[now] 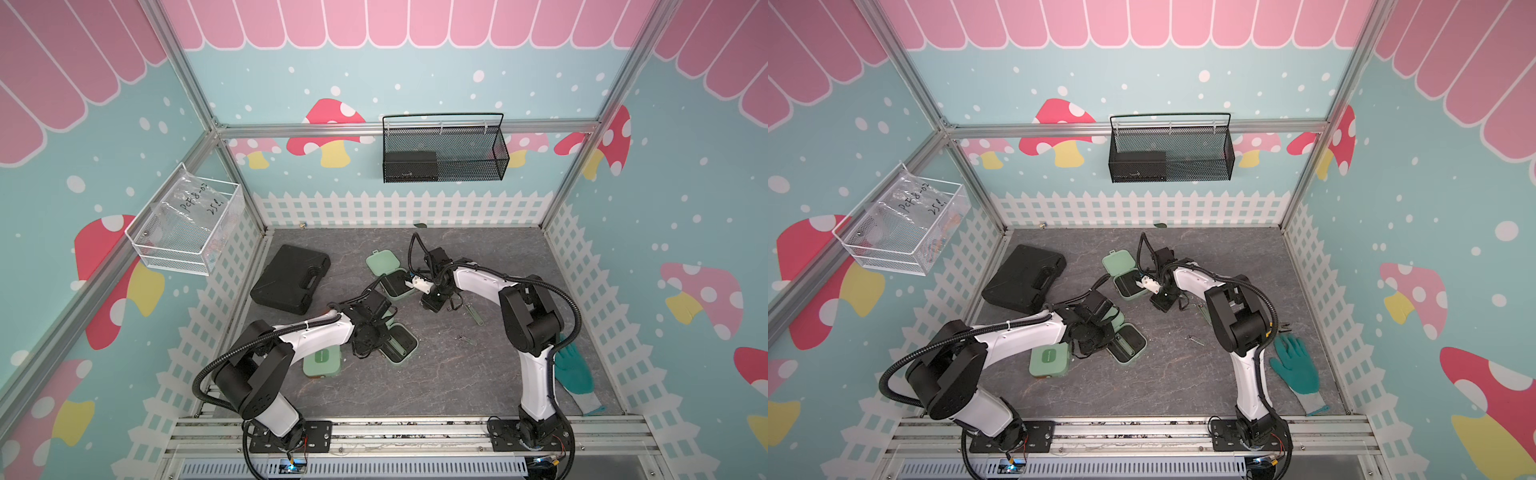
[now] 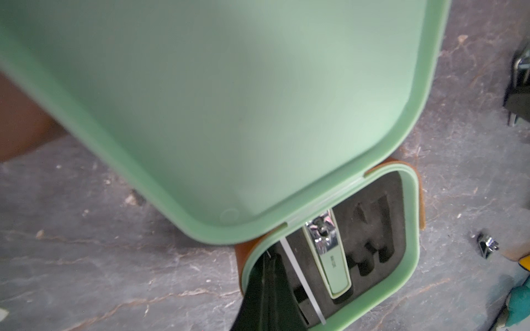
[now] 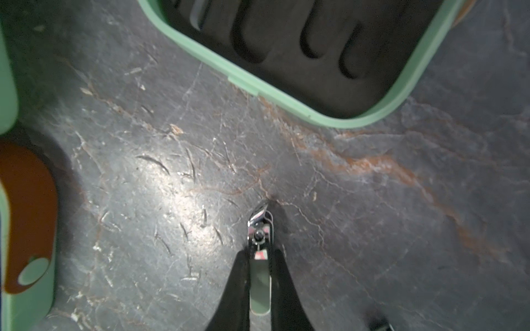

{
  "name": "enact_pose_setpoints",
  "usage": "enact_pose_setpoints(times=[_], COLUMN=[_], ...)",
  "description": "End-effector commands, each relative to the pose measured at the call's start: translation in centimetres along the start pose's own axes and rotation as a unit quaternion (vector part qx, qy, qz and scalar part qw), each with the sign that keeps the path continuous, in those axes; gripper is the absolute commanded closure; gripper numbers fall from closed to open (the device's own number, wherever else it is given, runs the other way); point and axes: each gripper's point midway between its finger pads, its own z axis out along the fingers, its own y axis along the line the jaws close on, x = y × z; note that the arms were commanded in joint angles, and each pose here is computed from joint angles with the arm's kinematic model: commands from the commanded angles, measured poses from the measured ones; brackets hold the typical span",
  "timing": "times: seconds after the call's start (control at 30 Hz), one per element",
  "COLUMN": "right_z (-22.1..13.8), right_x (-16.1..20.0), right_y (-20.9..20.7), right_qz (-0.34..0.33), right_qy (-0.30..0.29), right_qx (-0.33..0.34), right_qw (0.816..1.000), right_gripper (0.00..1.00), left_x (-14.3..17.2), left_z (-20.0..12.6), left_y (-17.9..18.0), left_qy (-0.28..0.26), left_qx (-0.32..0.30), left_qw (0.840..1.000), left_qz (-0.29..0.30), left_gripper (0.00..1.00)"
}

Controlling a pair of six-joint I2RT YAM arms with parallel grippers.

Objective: Organize nail clipper sets
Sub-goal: Pick up the nail clipper from the center of the board, then place the nail clipper in the storage box.

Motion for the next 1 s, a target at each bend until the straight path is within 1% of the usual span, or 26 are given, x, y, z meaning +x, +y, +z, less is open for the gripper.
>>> enact_pose_setpoints(times=[0.0,0.13,0.2,0.33,0.47,0.7,0.97], right_z=[3.0,0.8,-0.7,-4.1,-6.0,-5.9,-4.4], right_x=[4.8,3.5,2.8,1.7,1.2,1.0,0.6], right_y=[0.7,-0.2,0.1,2.4,6.4,13.8,18.6], right_qz=[0.044,0.094,0.111,0.122,0.112,0.089,0.082], right_qy=[0.072,0.039,0.014,-0.029,-0.050,-0.049,-0.043], right_qx=[-0.003,0.039,0.045,0.047,0.029,-0.005,-0.029], right_qw=[0.996,0.994,0.993,0.991,0.992,0.995,0.995], right_gripper=[0.98,1.00,1.00,1.00,1.00,1.00,1.00], left_x=[-0.2,-0.4,-0.3,-0.2,-0.1,0.1,0.0], left_z=[0.2,0.4,0.4,0.6,1.0,1.2,1.3], left_y=[0.5,0.3,0.1,0.1,0.0,0.2,0.6], left_qy=[-0.003,-0.002,0.002,0.006,0.015,0.016,0.011], left_qx=[-0.021,-0.021,-0.018,-0.020,-0.022,-0.024,-0.027], left_qw=[1.000,1.000,1.000,1.000,1.000,0.999,0.999], left_qz=[0.004,0.008,0.011,0.012,0.016,0.015,0.014], left_gripper=[1.00,1.00,1.00,1.00,1.00,1.00,1.00])
